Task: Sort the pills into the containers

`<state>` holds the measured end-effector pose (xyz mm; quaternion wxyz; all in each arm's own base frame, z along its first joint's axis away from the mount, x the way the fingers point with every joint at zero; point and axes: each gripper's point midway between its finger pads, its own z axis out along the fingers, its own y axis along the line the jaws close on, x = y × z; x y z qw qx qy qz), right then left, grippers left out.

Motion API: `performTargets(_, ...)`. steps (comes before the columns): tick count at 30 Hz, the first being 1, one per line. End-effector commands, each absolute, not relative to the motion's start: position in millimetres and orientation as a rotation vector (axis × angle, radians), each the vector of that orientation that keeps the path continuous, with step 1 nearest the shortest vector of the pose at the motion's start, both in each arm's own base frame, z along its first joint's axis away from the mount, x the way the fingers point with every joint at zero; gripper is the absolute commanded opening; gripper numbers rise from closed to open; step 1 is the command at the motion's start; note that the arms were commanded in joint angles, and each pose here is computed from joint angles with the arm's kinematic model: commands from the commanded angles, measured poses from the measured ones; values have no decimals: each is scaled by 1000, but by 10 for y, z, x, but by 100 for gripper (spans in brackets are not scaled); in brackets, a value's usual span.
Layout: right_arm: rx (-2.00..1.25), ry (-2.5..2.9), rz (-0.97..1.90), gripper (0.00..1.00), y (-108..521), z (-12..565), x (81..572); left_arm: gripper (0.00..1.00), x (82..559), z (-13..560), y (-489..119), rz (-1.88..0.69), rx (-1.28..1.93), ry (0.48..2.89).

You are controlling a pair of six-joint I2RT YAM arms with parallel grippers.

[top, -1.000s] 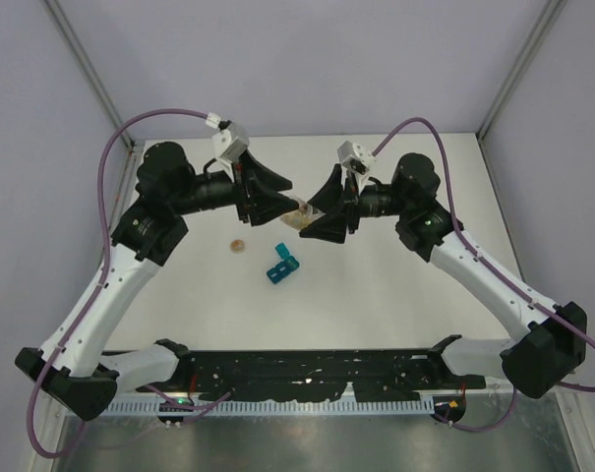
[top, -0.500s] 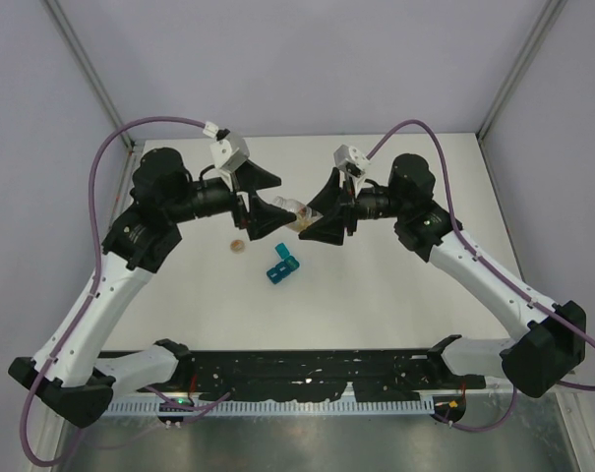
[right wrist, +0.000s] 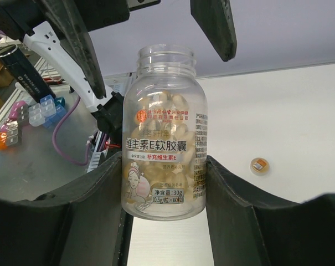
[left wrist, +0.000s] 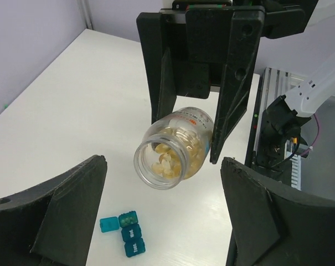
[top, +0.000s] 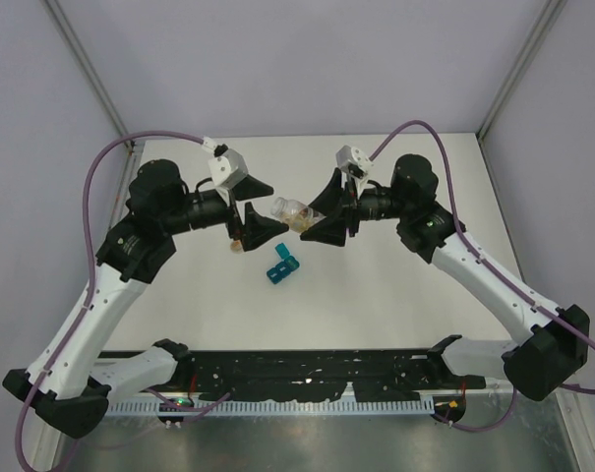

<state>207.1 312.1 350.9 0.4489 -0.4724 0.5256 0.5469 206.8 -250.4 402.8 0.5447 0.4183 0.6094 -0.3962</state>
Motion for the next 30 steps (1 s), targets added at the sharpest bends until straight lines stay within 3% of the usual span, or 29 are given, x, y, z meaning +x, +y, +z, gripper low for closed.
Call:
performTargets(1, -1198, 1185, 1322, 6, 3055, 3812, 1936, 88, 2133, 3989, -2517, -914, 1004, 1437)
performTargets(5, -1198, 1185, 1322, 6, 3052, 3812, 1937, 85, 2113, 3962, -2574, -962, 1016, 1434)
performTargets(11, -1200, 1192, 1327, 6, 3068, 3782, 1952, 60, 2062, 3953, -2660, -1052, 1030, 1440)
performTargets(20, -1191, 1213, 1319, 6, 3086, 3735, 2004, 38, 2056, 4042, -2689, -1080, 1030, 1425)
performTargets(30, -1195, 1243, 1294, 5, 3131, 3625, 2049, 32, 2069, 4129, -2756, -1112, 1032, 1423)
